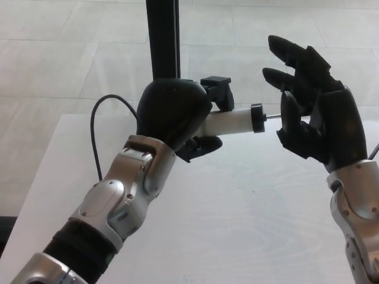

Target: The robot uses its left hand to lift the air pump kept on the middle of the desk and use the right hand to compress the handle

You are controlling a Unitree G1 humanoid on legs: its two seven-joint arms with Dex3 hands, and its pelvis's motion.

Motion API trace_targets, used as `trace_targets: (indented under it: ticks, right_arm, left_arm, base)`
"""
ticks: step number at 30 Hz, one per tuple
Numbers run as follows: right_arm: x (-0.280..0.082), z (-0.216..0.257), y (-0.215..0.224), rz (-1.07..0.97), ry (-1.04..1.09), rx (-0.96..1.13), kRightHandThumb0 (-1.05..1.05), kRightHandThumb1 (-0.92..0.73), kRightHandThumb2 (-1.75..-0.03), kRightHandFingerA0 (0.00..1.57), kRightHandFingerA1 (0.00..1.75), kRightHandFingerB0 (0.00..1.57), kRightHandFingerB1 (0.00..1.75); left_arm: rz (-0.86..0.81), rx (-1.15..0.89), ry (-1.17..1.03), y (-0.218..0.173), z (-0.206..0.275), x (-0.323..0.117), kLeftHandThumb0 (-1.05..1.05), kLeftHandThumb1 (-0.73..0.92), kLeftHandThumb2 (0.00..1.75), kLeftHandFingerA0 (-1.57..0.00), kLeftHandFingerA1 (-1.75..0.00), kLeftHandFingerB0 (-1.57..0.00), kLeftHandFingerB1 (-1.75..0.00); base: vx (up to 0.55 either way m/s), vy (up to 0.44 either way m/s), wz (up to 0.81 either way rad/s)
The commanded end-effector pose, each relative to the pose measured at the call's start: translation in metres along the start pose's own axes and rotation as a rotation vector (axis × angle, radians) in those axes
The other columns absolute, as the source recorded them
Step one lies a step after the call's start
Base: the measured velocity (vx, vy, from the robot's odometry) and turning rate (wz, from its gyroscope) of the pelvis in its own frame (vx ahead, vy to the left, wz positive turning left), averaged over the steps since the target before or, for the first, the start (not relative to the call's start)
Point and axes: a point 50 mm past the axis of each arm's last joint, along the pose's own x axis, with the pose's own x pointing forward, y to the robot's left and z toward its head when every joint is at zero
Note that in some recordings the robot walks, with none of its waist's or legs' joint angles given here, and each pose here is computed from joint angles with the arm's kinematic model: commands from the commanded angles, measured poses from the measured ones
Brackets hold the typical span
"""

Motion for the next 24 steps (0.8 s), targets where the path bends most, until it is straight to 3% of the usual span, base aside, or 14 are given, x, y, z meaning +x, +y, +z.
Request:
trace_targets:
  ticks: [1, 8, 9, 10, 16, 17, 18, 19, 20, 21, 22, 24]
  right_arm:
    - [0.01, 0.013, -0.006, 0.0, -0.063, 0.004, -0.85, -0.92, -0.81, 0.25, 0.45, 0.2, 0.37]
    - [0.031, 0.042, 0.001, -0.034, -0.161, 0.1, -0.87, -0.92, -0.8, 0.24, 0.47, 0.2, 0.39]
    - [0.032, 0.045, 0.002, -0.043, -0.165, 0.105, -0.87, -0.92, -0.8, 0.24, 0.47, 0.21, 0.38]
    - [0.033, 0.047, 0.004, -0.048, -0.168, 0.108, -0.88, -0.92, -0.81, 0.24, 0.47, 0.21, 0.38]
    - [0.04, 0.059, 0.001, -0.096, -0.197, 0.201, -0.89, -0.92, -0.78, 0.26, 0.47, 0.23, 0.38]
    - [0.039, 0.058, -0.012, -0.111, -0.204, 0.207, -0.89, -0.92, -0.77, 0.24, 0.46, 0.21, 0.37]
    - [0.039, 0.059, -0.013, -0.113, -0.204, 0.208, -0.89, -0.92, -0.77, 0.24, 0.46, 0.21, 0.37]
    - [0.036, 0.057, -0.019, -0.12, -0.198, 0.195, -0.9, -0.92, -0.77, 0.25, 0.44, 0.23, 0.35]
    - [0.033, 0.055, -0.026, -0.135, -0.193, 0.158, -0.89, -0.92, -0.79, 0.27, 0.45, 0.24, 0.35]
    - [0.03, 0.052, -0.034, -0.162, -0.176, 0.119, -0.87, -0.92, -0.8, 0.32, 0.43, 0.28, 0.34]
    - [0.027, 0.048, -0.041, -0.179, -0.164, 0.094, -0.94, -0.86, -0.87, 0.31, 0.46, 0.25, 0.37]
    - [0.016, 0.036, -0.06, -0.187, -0.116, 0.053, -0.91, -0.91, -0.81, 0.25, 0.43, 0.21, 0.34]
  left_arm:
    - [-0.02, 0.014, 0.004, -0.006, -0.004, -0.008, -0.21, 0.51, 1.05, -0.99, -1.75, -0.84, -1.4]
    - [-0.038, -0.007, 0.004, -0.012, -0.003, -0.013, -0.16, 0.41, 1.1, -0.93, -1.75, -0.74, -1.6]
    - [-0.04, 0.027, 0.006, -0.013, -0.003, -0.014, -0.15, 0.51, 1.06, -1.1, -1.7, -0.76, -1.41]
    - [-0.047, 0.03, 0.007, -0.014, -0.004, -0.014, -0.17, 0.48, 1.02, -0.92, -1.75, -0.73, -1.57]
    - [-0.054, -0.014, 0.015, -0.015, -0.002, -0.015, -0.17, 0.53, 1.02, -0.92, -1.75, -0.72, -1.59]
    - [-0.046, -0.014, 0.018, -0.015, -0.004, -0.016, -0.18, 0.48, 1.15, -0.93, -1.75, -0.8, -1.45]
    - [-0.045, -0.014, 0.018, -0.015, -0.004, -0.016, -0.18, 0.48, 1.15, -0.93, -1.75, -0.8, -1.45]
    - [-0.035, -0.013, 0.014, -0.015, -0.003, -0.016, -0.24, 0.48, 1.18, -1.29, -1.44, -0.98, -1.21]
    - [-0.043, -0.005, 0.018, -0.015, -0.003, -0.016, -0.18, 0.44, 1.28, -1.0, -1.75, -0.83, -1.46]
    - [-0.052, 0.001, 0.024, -0.014, -0.003, -0.016, -0.19, 0.43, 1.31, -1.01, -1.75, -0.84, -1.47]
    - [-0.033, 0.003, 0.025, -0.013, -0.004, -0.016, -0.23, 0.47, 1.23, -1.31, -1.45, -1.01, -1.23]
    - [-0.03, 0.01, 0.03, -0.011, -0.006, -0.016, -0.25, 0.48, 1.18, -1.29, -1.46, -1.0, -1.26]
  base:
    - [0.0, 0.0, 0.0]
    - [0.0, 0.0, 0.0]
    - [0.0, 0.0, 0.0]
    - [0.0, 0.0, 0.0]
    - [0.0, 0.0, 0.0]
    - [0.0, 0.0, 0.0]
    - [0.0, 0.0, 0.0]
    - [0.0, 0.0, 0.0]
    - [0.0, 0.0, 0.0]
    - [0.0, 0.0, 0.0]
    - [0.0, 0.0, 0.0]
    - [0.0, 0.0, 0.0]
